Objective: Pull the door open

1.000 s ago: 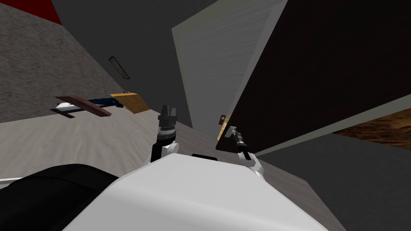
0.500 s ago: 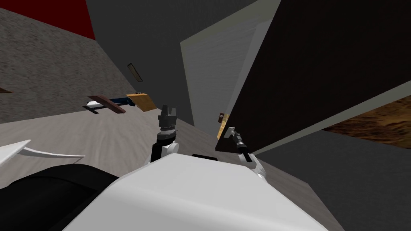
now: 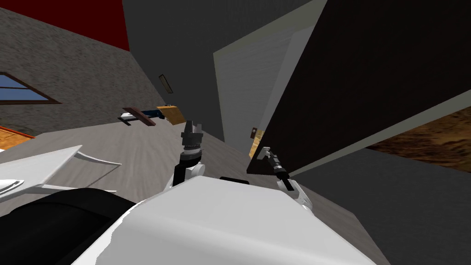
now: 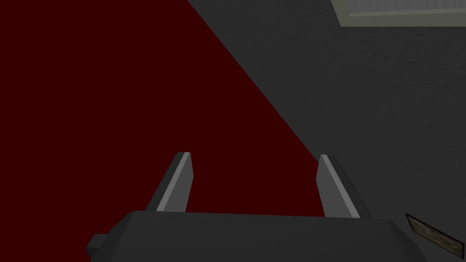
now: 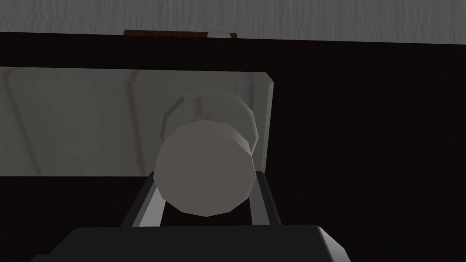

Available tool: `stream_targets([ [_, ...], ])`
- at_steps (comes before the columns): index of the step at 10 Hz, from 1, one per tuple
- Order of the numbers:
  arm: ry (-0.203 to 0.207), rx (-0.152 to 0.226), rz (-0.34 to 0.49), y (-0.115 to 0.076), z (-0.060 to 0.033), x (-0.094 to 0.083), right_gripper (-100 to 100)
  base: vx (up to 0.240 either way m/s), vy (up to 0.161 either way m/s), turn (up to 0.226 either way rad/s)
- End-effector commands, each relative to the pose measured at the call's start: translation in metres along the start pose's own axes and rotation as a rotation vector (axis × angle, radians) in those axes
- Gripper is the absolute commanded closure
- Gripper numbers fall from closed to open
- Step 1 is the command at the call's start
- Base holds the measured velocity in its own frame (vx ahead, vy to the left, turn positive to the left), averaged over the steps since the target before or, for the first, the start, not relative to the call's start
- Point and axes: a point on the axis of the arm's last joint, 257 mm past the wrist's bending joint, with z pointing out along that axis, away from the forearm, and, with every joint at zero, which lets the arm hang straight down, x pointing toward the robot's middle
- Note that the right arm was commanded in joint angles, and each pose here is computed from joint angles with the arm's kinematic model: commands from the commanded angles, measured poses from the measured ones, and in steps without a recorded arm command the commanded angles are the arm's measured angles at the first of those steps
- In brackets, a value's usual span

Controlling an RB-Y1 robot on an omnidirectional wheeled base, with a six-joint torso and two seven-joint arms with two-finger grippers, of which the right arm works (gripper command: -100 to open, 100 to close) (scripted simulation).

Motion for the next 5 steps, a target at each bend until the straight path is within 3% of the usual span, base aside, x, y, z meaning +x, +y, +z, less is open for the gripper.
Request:
stream_targets([
  [1, 0.034, -0.003, 0.007, -0.001, -0.0081, 0.009, 100, -0.201, -0.079, 0.102],
  [3, 0.066, -0.002, 0.010, -0.001, -0.0170, 0.012, 100, -0.220, -0.111, 0.104],
  [4, 0.043, -0.004, 0.002, 0.001, -0.0144, 0.003, 100, -0.107, -0.056, 0.011],
  [5, 0.066, -0.002, 0.004, -0.001, -0.0227, 0.005, 100, -0.172, -0.066, 0.152],
])
